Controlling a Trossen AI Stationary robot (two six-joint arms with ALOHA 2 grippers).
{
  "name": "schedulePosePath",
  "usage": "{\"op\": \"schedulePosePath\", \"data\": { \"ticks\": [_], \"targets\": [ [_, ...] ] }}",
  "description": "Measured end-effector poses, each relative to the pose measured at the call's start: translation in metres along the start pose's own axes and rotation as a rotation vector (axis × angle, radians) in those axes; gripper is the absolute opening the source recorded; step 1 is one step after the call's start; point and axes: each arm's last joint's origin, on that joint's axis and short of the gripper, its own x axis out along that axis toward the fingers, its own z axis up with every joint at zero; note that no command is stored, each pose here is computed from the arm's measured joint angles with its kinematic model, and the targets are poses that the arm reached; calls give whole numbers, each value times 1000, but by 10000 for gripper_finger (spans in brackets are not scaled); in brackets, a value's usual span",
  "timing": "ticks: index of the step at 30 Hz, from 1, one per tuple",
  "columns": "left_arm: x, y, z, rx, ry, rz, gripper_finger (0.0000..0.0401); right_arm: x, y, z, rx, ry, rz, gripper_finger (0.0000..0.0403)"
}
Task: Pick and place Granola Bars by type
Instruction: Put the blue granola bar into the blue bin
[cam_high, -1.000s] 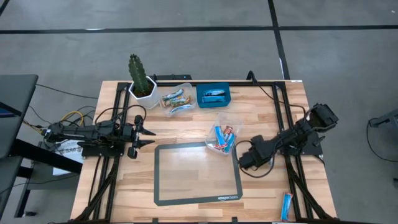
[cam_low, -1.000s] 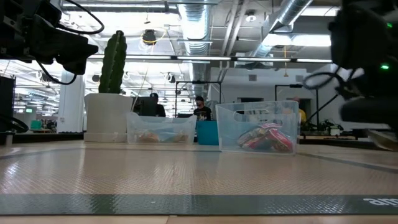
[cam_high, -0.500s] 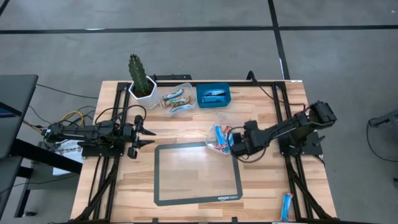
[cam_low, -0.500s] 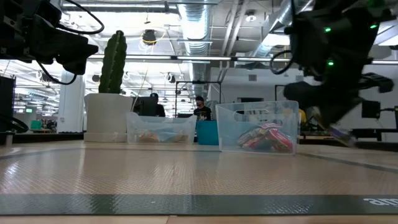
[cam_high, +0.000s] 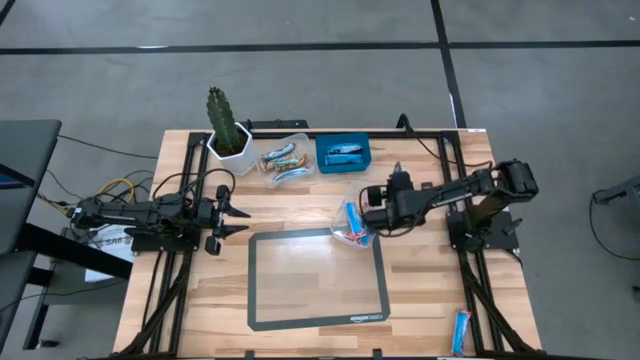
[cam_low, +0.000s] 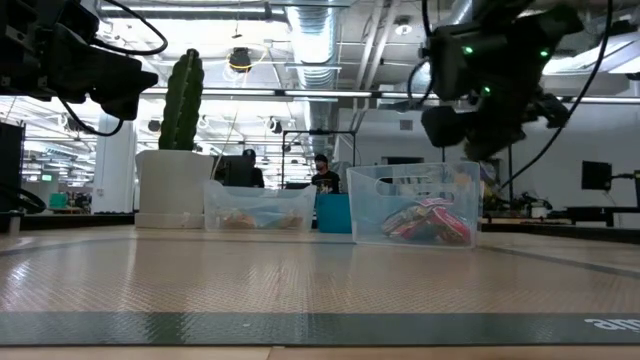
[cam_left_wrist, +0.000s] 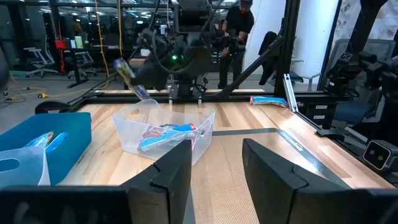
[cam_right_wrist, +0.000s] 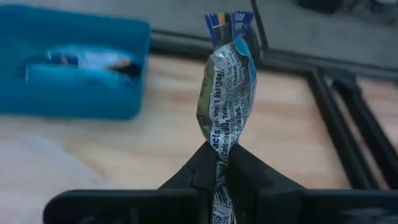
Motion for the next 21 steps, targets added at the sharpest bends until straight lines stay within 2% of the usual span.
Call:
{"op": "schedulePosePath", "data": {
  "ticks": [10, 14, 21],
  "targets": [
    [0, 0, 0, 0, 0, 0, 135, 7, 14, 43, -75, -68, -21, 18],
    [0, 0, 0, 0, 0, 0, 135, 13, 22, 62, -138, -87, -13, 19],
    [0, 0, 0, 0, 0, 1, 135, 19, 36, 88, -326, -122, 27, 20]
  ]
}}
